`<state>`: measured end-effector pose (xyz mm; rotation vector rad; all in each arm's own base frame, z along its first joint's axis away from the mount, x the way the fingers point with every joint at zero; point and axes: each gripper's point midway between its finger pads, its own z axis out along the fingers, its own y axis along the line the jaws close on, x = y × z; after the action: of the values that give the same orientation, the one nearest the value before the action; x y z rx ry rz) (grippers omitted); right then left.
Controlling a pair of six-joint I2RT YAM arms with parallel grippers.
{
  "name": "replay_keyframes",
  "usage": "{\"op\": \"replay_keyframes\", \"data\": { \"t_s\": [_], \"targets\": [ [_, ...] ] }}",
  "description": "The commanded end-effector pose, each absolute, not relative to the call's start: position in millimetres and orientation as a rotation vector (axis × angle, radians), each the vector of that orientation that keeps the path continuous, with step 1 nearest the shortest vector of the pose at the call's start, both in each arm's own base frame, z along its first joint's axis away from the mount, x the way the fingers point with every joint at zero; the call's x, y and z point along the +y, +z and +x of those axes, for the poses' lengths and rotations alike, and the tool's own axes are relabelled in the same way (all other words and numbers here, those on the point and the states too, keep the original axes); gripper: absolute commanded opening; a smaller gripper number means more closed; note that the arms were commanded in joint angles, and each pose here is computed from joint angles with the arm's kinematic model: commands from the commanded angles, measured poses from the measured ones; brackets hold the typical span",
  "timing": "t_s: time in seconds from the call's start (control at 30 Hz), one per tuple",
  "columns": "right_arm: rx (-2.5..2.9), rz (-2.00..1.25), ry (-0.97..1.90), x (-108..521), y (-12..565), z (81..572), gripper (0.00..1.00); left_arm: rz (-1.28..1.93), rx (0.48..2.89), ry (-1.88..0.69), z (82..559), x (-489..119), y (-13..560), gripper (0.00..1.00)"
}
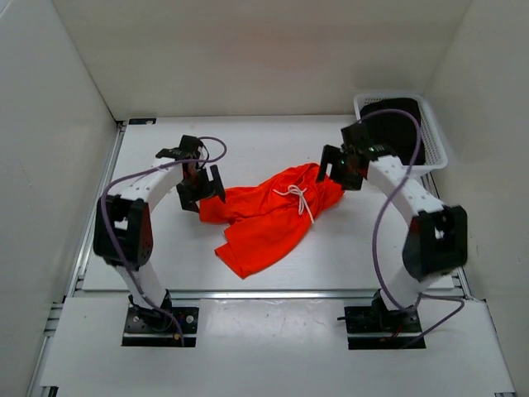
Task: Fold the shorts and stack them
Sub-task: Flatten the shorts out
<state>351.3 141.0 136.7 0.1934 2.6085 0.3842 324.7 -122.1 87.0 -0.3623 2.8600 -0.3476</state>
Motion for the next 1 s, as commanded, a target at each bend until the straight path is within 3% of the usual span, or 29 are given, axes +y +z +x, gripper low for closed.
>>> {"op": "replay_keyframes", "data": {
  "t_s": [0.0, 0.13, 0.27, 0.4, 0.47, 0.53, 0.57, 0.6, 0.7, 0.97],
  "targets": [
    [2.55, 0.108, 0.199, 142.4, 148.0, 406.5, 0.89, -0.42, 2.798, -0.289, 364.0, -113.7, 83.2, 0.97],
    [2.599, 0.098, 0.156, 152.0, 126.7, 443.0, 0.89, -0.462, 2.806, -0.285, 385.7, -115.2, 72.1, 0.96],
    [2.633, 0.091, 0.218, 175.1, 106.9, 480.7, 0.78, -0.524, 2.832, -0.296, 402.2, -113.5, 53.8, 0.96],
    [2.681, 0.05, 0.262, 195.3, 85.1, 483.0, 0.69, -0.532, 2.881, -0.315, 403.4, -118.5, 34.6, 0.88],
    [2.686, 0.026, 0.301, 205.9, 78.3, 481.7, 0.55, -0.528, 2.896, -0.364, 406.2, -125.3, 31.0, 0.75],
    [2.693, 0.009, 0.366, 214.8, 75.2, 480.7, 0.44, -0.495, 2.905, -0.4, 406.8, -129.5, 30.9, 0.52],
    [2.696, 0.003, 0.392, 218.8, 74.4, 481.6, 0.37, -0.495, 2.924, -0.433, 404.4, -133.7, 26.4, 0.22],
    [2.698, -0.002, 0.41, 220.9, 74.9, 480.5, 0.22, -0.474, 2.931, -0.448, 405.7, -135.5, 26.8, 0.1],
    [2.653, 0.004, 0.443, 223.9, 98.6, 482.7, 0.0, -0.44, 2.909, -0.502, 414.2, -142.1, 42.0, 0.1],
    [2.324, -0.018, 0.505, 213.9, 248.6, 473.6, 0.0, -0.421, 2.625, -0.56, 440.7, -116.9, 173.1, 0.1]
  ]
}}
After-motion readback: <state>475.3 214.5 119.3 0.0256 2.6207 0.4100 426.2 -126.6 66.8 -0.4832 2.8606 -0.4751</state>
